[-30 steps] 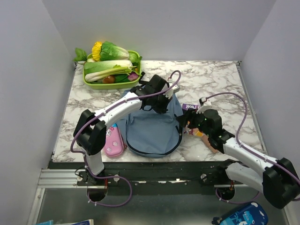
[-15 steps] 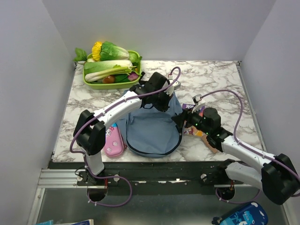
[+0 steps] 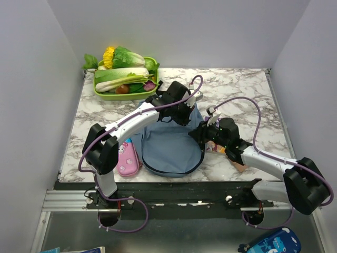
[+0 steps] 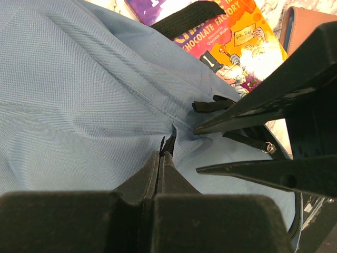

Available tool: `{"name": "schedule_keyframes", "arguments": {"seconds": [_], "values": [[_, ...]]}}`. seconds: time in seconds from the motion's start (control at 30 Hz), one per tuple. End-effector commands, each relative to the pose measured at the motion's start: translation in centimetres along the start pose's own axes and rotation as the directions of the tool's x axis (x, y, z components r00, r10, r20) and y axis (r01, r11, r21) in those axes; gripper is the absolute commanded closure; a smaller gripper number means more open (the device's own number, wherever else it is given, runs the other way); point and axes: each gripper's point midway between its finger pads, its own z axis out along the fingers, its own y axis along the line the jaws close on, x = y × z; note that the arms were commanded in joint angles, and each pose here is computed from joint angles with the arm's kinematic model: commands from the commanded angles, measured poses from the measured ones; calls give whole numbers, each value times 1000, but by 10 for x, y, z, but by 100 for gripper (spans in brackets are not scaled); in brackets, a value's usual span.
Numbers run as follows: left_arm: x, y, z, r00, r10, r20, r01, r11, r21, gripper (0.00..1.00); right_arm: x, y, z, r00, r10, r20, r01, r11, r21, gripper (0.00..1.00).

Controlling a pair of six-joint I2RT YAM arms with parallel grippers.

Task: Pack the student bag
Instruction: Unzip the student bag at the center of the board.

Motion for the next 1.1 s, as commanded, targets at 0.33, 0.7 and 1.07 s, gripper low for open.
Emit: {"name": "schedule_keyframes", "arguments": {"seconds": [0.33,0.7,1.07], "values": [[-11,-12,-23,999,1,48,-2,999,33,99,-1,-7,1,999,-38,4,37,998,59,89],[27,42,-19,998,-63,-10,61,991,-122,100,2,-17,-13,1000,-17,-5,17,991,133,99],[64,103,-85,980,-196,20,195,955,-225,100,19,-32,-14,999,29,-32,-22,979,203,99]]}}
